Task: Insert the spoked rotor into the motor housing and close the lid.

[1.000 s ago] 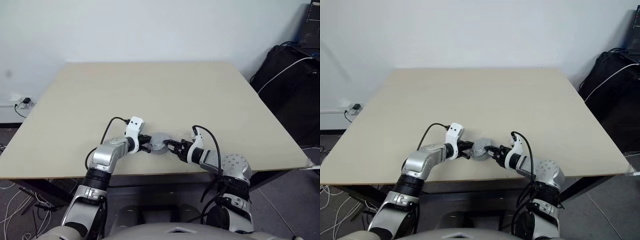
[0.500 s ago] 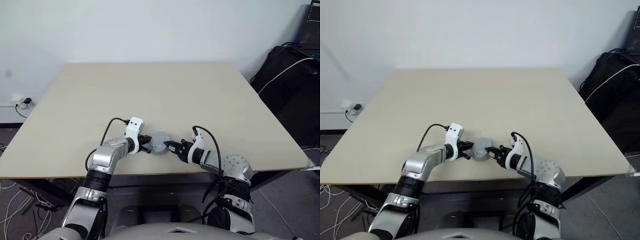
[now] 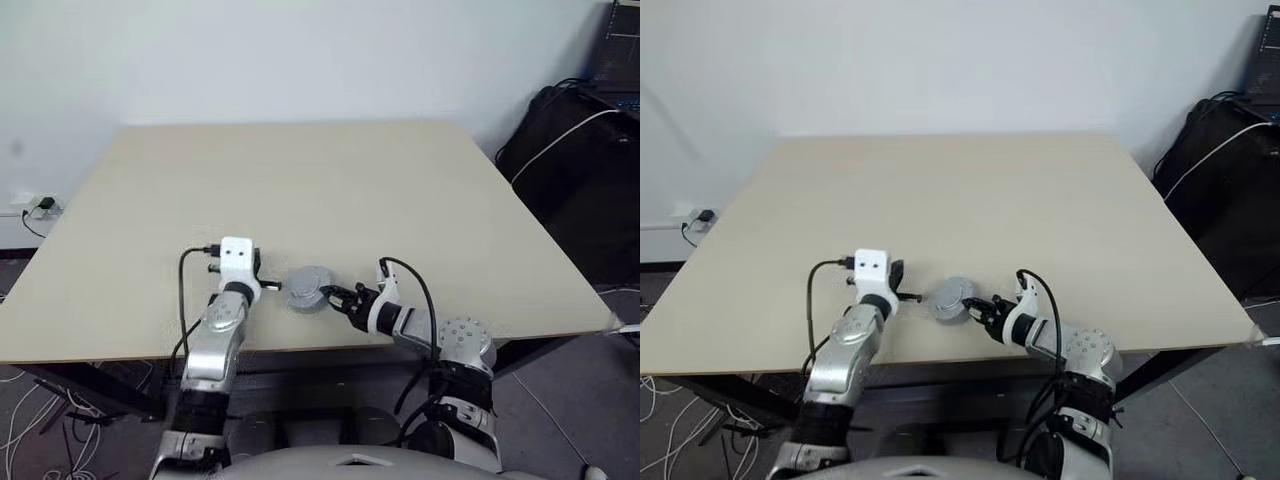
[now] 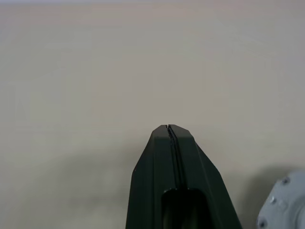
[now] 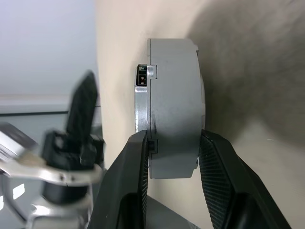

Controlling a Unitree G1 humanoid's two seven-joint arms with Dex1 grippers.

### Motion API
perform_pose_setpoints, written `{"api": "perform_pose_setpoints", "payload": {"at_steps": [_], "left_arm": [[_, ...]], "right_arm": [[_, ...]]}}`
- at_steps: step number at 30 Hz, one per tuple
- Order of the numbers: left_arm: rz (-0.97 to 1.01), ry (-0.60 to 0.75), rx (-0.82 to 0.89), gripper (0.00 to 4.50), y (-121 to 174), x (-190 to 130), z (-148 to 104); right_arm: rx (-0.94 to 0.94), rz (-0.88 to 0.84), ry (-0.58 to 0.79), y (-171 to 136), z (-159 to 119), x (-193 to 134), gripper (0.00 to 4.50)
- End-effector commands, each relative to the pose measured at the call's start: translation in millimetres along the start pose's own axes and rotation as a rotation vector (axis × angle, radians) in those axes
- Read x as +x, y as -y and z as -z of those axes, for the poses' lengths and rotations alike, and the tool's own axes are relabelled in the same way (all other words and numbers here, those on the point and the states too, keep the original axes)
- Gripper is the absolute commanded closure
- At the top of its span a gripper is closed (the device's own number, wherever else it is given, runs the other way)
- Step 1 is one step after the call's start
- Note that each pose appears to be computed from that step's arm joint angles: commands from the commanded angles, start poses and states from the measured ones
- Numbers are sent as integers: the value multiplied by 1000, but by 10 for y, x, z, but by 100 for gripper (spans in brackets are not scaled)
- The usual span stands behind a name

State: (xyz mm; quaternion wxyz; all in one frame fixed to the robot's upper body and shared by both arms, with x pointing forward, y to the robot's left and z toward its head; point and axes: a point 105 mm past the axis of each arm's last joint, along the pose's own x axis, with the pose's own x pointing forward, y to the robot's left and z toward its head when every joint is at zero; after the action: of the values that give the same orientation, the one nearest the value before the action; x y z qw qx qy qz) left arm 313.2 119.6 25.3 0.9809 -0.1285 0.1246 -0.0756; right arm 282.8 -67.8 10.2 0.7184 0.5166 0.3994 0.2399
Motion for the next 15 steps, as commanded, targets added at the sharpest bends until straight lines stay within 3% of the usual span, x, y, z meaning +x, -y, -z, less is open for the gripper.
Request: {"api": "perform_pose_setpoints", "payload": {"at_steps": [1,8,13,15], "left_arm": [[168,90,-287,450,157,-151,-172],[308,71,-653,450,316,-519,-1],[356,103,-908,450,395,-679,1],[396,134,-1085,450,444,-724,-19]], "right_arm": [[13,-211,54,-379,-51,42,330],[64,-431,160,-700,-182,-37,330],[47,-505,149,-889,-182,-45,330],[24,-513,133,-959,-169,-31,330]]}}
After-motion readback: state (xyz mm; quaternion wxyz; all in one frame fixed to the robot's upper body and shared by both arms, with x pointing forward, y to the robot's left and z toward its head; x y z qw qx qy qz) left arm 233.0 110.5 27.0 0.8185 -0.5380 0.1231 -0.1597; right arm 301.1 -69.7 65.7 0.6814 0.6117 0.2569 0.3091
